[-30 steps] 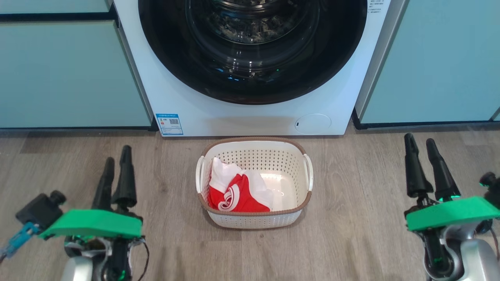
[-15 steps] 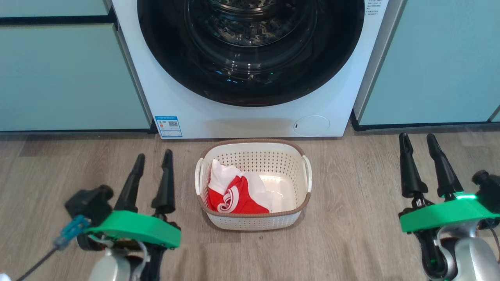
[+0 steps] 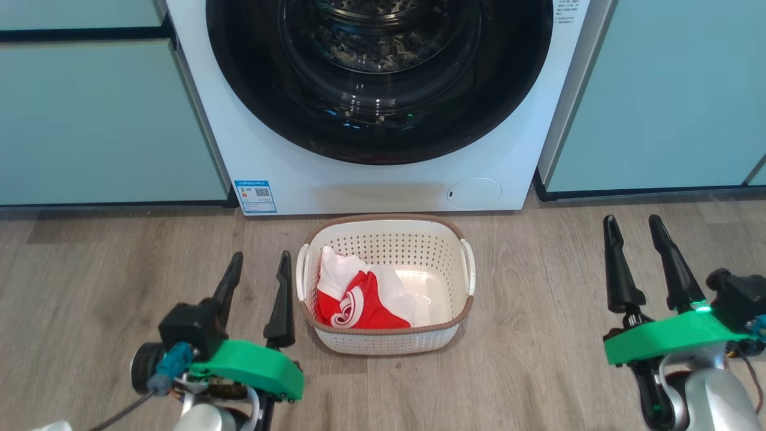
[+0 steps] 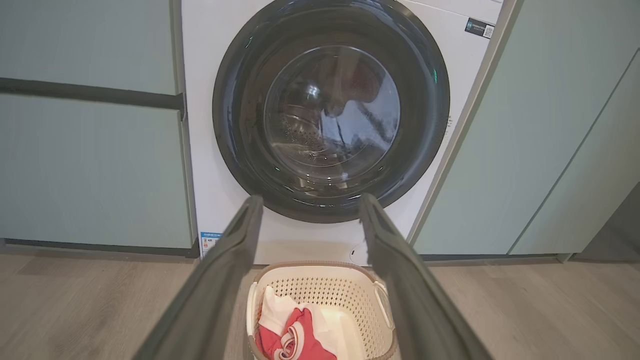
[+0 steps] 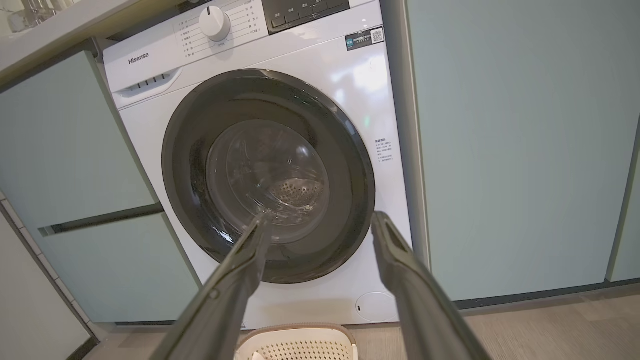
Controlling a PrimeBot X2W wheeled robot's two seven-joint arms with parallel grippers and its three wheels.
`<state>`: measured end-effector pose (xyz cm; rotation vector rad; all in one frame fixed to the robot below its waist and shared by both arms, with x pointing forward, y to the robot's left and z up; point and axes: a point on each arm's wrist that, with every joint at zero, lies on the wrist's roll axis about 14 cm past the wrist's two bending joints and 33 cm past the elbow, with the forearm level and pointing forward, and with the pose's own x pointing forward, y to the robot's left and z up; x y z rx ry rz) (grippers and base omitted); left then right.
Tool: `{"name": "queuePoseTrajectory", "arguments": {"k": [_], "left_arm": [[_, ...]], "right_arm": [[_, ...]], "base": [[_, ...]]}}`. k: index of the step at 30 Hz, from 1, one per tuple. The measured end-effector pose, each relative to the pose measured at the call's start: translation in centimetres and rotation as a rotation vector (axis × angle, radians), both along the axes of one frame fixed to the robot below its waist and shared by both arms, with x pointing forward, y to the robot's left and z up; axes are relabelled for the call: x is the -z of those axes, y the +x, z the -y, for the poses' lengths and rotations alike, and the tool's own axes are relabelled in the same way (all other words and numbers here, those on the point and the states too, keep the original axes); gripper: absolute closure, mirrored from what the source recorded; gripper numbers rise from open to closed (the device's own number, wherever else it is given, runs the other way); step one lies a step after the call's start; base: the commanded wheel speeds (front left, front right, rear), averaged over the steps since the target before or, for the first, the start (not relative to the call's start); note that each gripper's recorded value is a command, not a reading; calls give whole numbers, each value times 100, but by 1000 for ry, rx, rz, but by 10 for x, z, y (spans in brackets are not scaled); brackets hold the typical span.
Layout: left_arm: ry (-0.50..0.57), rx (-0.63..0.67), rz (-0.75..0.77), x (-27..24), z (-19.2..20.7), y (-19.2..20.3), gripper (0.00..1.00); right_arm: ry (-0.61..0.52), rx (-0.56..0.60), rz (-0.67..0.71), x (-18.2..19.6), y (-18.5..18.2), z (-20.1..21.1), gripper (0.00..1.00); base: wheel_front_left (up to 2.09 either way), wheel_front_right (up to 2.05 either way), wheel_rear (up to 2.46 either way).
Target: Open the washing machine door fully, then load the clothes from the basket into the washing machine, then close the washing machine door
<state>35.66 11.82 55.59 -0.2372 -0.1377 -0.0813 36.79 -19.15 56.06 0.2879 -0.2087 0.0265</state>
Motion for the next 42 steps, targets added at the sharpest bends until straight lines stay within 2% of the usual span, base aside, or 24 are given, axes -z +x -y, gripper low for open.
{"name": "queuePoseTrajectory", "arguments": {"k": [12, 21, 24, 29, 42], "left_arm": [[90, -5, 32, 1, 6, -4, 0], [78, -35, -14, 22, -5, -6, 0], [56, -41, -69, 40, -12, -7, 0], [58, -37, -65, 43, -14, -8, 0], [26, -39, -143, 67, -18, -11, 0]], "right_arm": [[-85, 7, -12, 8, -2, -1, 0], [-134, 2, -49, 23, -4, -4, 0], [-173, 2, -50, 25, -5, -5, 0], [-225, -7, -60, 31, -6, -9, 0], [-221, -20, -103, 46, -8, -11, 0]], "base": [[0, 0, 0], [0, 0, 0], [0, 0, 0], [0, 0, 0], [0, 0, 0]]}}
